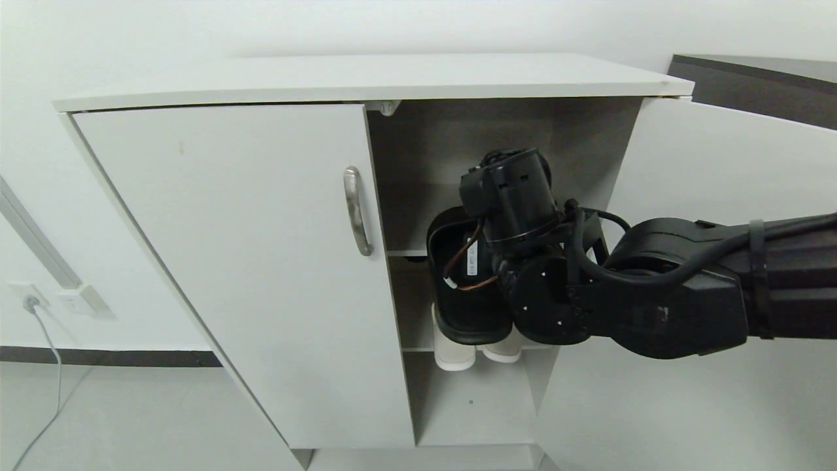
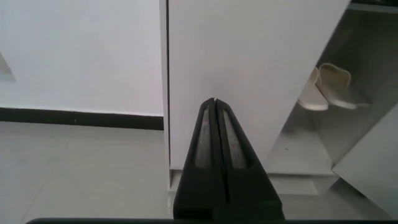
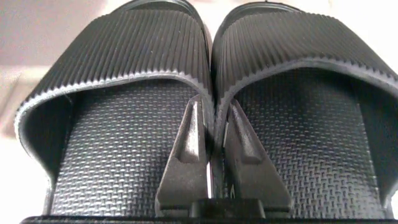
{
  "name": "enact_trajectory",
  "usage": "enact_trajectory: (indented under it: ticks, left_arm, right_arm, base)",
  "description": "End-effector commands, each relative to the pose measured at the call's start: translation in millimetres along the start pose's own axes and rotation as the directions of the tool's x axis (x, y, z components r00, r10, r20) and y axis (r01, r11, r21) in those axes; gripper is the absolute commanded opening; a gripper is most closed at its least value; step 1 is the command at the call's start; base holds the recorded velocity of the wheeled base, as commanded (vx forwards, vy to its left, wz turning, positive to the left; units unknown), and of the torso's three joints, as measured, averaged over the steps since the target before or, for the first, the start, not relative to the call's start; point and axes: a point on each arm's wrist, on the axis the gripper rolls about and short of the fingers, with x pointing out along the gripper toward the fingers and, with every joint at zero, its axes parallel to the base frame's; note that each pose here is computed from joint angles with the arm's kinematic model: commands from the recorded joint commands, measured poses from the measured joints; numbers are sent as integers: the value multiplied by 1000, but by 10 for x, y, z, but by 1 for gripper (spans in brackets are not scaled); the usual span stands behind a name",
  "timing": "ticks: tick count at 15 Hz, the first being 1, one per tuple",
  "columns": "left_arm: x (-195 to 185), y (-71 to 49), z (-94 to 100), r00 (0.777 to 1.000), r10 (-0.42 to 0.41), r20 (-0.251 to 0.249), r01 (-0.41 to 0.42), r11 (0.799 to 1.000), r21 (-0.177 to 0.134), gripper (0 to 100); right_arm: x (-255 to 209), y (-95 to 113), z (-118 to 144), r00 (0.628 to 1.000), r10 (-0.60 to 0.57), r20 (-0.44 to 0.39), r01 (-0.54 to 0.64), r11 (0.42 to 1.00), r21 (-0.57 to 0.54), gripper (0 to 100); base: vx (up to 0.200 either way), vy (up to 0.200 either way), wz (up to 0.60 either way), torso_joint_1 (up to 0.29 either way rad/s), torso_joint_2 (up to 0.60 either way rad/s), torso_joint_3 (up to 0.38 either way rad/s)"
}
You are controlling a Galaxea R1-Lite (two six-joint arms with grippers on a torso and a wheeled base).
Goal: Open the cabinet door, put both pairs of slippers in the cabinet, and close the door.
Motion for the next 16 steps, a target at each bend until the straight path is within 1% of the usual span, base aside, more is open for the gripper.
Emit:
enact_trajectory:
  ticks: [1,2,4,5,7,9,12,16]
  left_arm:
    - [1,0,1,1000,0,-1,0,1000,0,0]
    - [1,0,1,1000,0,-1,0,1000,-2,0]
    - [1,0,1,1000,0,-1,0,1000,-2,0]
    - [1,0,1,1000,0,-1,0,1000,-2,0]
    - [1,0,1,1000,0,-1,0,1000,-2,0]
    - [1,0,1,1000,0,-1,0,1000,-2,0]
    - [1,0,1,1000,-2,-1,2,1000,-2,0]
    - [1,0,1,1000,-2,-1,2,1000,-3,0]
  right_arm:
    - [12,-14,12,1000,4,-1,-4,1000,2,0]
    - [20,-12,10,1000,16,-5,-16,1000,-5,0]
    - [40,6,11,998,63,-19,-64,998,-12,0]
    - [66,25,27,997,70,-16,-70,998,-8,0]
    - [183,38,34,998,57,-10,-57,998,-15,0]
    - [330,84,65,999,43,9,-43,999,6,0]
    - [588,121,62,1000,27,16,-27,1000,16,0]
    - [720,122,152,999,21,42,-22,1000,19,0]
  base:
    - [200,0,0,-2,2,2]
    - [200,0,0,-2,2,7]
    - [0,0,0,0,0,0]
    - [0,0,0,0,0,0]
    - [0,0,0,0,0,0]
    - [0,0,0,0,0,0]
    - [0,0,0,0,0,0]
    - [0,0,0,0,0,0]
